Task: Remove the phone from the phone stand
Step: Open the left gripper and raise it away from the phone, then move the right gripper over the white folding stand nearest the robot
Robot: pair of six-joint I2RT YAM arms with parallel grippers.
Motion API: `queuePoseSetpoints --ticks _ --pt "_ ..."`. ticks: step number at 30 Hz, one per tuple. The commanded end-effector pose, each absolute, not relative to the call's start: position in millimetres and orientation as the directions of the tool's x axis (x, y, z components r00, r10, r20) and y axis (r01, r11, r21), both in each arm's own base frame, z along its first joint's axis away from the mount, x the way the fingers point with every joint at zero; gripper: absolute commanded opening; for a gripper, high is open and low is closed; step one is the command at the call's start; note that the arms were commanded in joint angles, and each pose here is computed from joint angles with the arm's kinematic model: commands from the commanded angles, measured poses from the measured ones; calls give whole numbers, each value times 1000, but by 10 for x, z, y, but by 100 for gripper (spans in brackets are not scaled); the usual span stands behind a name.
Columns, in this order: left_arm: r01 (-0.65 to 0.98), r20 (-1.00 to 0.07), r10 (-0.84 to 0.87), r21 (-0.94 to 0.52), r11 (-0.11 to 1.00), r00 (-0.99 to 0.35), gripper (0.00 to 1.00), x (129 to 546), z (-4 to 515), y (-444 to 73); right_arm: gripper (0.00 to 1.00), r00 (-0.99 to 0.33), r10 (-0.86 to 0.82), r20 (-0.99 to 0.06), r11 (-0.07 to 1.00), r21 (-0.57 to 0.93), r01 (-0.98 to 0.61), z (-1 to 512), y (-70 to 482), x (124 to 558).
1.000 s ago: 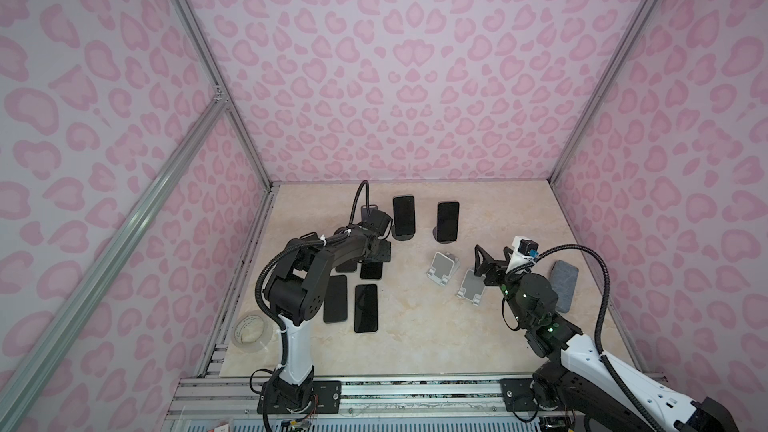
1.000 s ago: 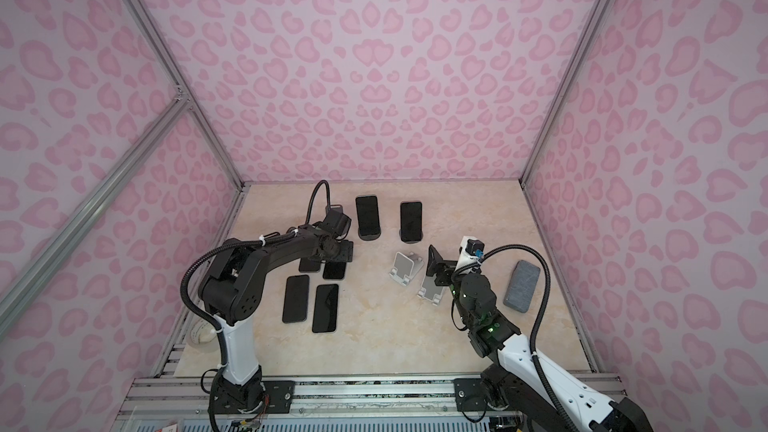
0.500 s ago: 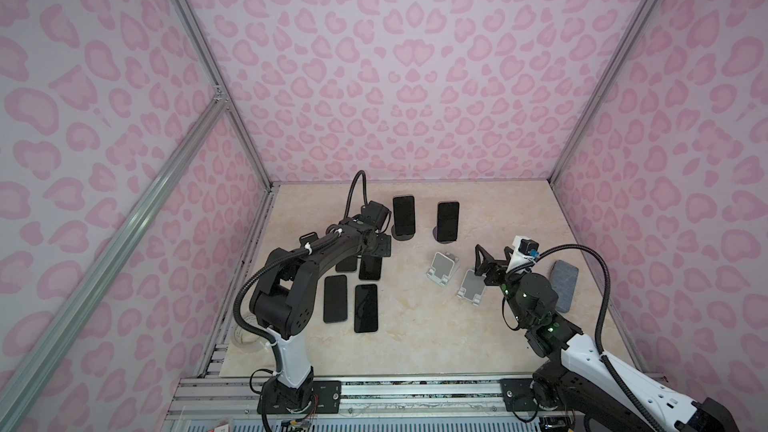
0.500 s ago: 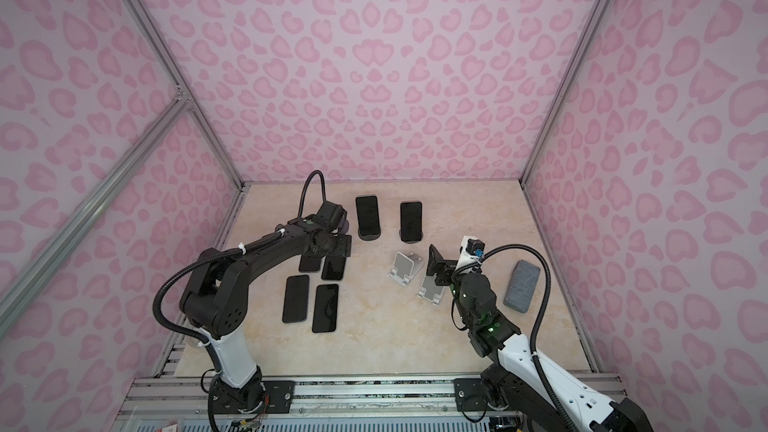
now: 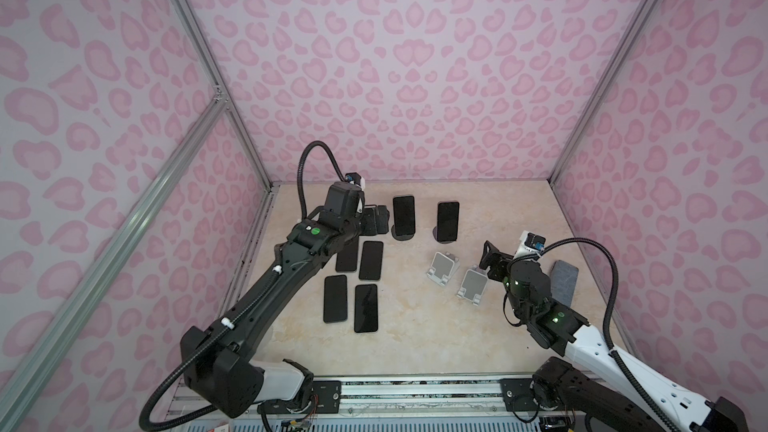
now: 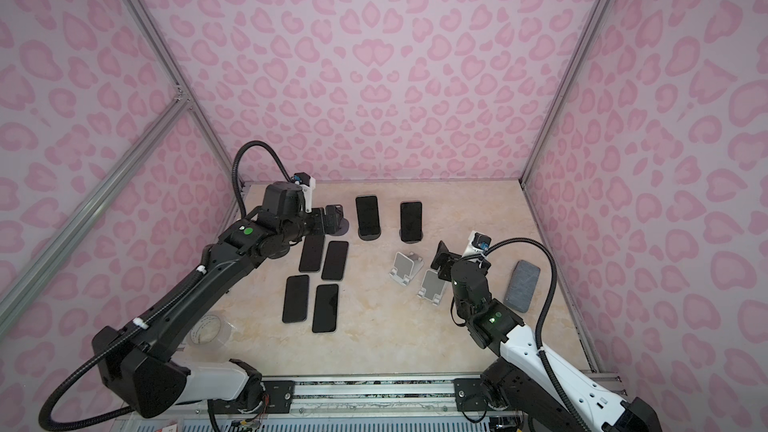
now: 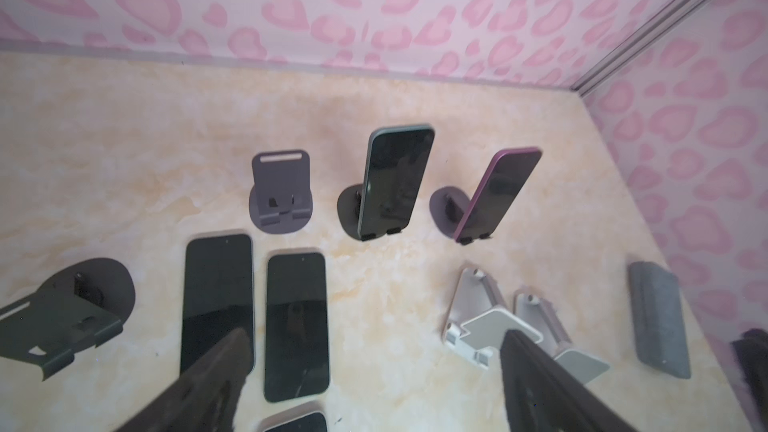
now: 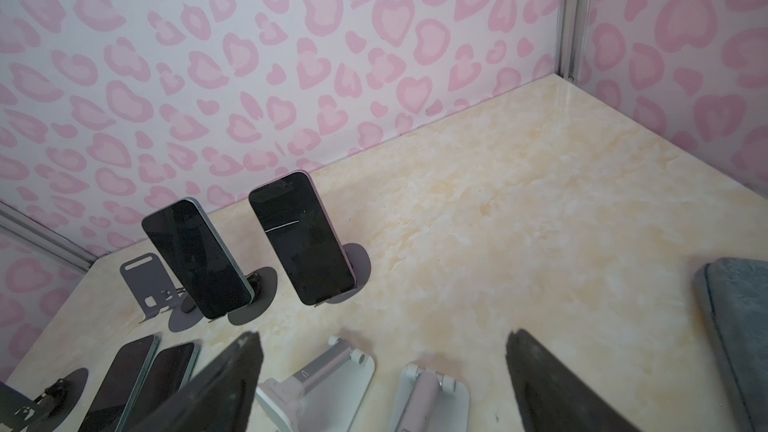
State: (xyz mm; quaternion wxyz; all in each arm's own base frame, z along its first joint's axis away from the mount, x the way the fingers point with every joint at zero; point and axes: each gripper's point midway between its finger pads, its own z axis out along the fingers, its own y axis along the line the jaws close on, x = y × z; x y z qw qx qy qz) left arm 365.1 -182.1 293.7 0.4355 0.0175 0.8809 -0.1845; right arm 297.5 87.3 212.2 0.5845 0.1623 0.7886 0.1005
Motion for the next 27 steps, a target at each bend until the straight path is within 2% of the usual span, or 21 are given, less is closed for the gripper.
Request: queuePoseSetpoints --ticks 1,7,12,20,26,27 --pt "170 -811 -209 -352 921 -547 97 3648 3242 -1747 94 -410 363 -837 931 309 193 1780 877 2862" --pt "140 -804 -288 -413 900 -521 96 3499 3060 -1633 94 -573 322 -754 946 271 176 1419 1171 2802" --pt "186 -807 -292 -436 880 -513 96 3399 3190 -1658 95 -671 264 -693 963 152 222 1156 1214 2735" --pt "222 -802 -293 -459 860 -520 96 3335 3210 -1712 95 -670 302 -678 952 177 249 904 1285 2820" --pt "222 -792 -287 -462 859 -539 96 3359 3142 -1741 94 -673 247 -697 965 115 236 873 1290 2912" --pt "221 -791 -284 -460 860 -541 96 3367 3133 -1740 91 -672 244 -699 964 101 244 857 1269 2925"
